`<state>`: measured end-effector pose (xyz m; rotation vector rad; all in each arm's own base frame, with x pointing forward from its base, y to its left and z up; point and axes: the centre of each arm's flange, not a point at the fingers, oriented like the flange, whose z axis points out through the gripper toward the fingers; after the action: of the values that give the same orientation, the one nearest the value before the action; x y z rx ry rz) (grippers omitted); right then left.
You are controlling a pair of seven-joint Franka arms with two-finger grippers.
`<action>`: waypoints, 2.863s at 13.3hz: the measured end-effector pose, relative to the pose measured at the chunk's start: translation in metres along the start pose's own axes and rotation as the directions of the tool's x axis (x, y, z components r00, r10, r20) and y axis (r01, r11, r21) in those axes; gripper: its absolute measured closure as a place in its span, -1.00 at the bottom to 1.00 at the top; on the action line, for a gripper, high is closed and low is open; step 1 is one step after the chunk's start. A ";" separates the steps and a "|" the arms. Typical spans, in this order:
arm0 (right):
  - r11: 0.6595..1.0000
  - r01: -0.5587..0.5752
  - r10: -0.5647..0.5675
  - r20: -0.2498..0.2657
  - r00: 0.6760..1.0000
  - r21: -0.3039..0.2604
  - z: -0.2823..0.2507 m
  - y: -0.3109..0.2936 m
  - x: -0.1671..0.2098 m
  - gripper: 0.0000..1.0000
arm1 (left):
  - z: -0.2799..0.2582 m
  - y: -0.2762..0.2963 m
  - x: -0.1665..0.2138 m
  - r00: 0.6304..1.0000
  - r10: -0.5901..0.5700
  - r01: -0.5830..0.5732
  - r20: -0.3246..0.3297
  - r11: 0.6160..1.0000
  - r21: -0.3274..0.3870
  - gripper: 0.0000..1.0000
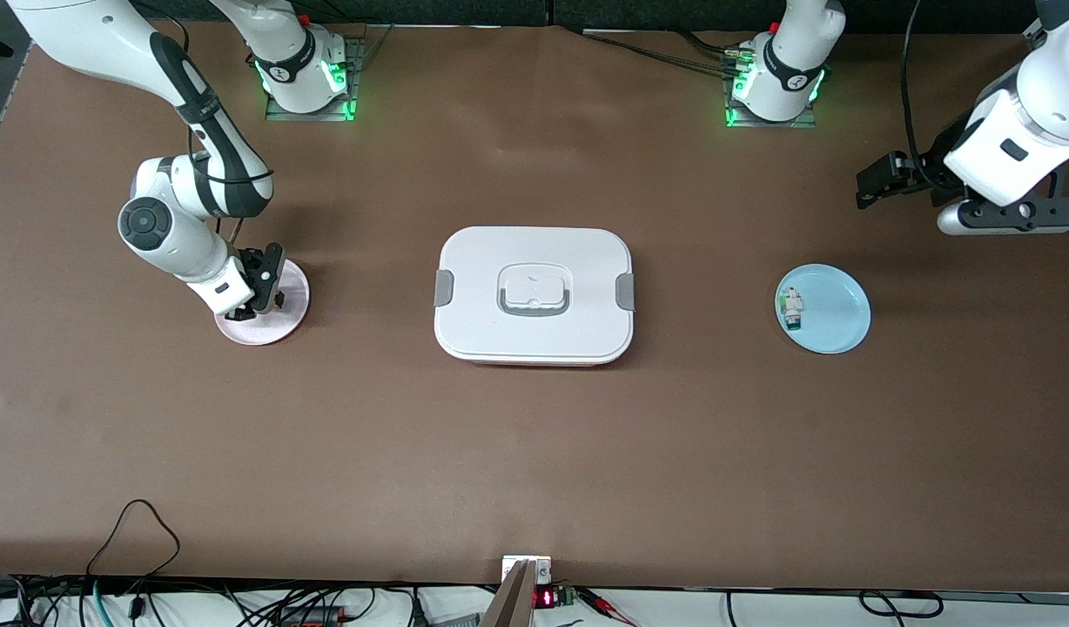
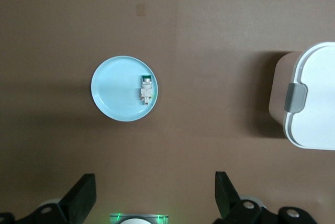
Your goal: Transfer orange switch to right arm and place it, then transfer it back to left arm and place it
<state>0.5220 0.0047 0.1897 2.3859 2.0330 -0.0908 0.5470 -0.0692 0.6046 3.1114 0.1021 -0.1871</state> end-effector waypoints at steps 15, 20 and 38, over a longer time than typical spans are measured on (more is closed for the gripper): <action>0.863 -0.504 0.504 -0.107 0.857 0.026 -0.195 0.070 0.012 -1.00 | 0.008 -0.062 0.017 0.997 -0.070 0.070 0.012 0.997 0.015 -1.00; 0.504 -0.858 0.863 -0.034 0.503 0.094 -0.265 0.069 0.037 -1.00 | 0.013 -0.083 0.022 0.997 -0.075 0.074 0.026 0.997 0.011 -1.00; 0.008 -1.000 0.996 0.083 0.008 -0.007 -0.361 0.056 -0.069 -1.00 | 0.007 -0.058 0.037 1.000 0.000 0.000 -0.006 1.000 0.008 -1.00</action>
<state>0.5814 -0.0575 0.5519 3.0812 -0.2364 -0.1870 0.5793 -0.0092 0.5919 3.1199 0.1023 -0.1786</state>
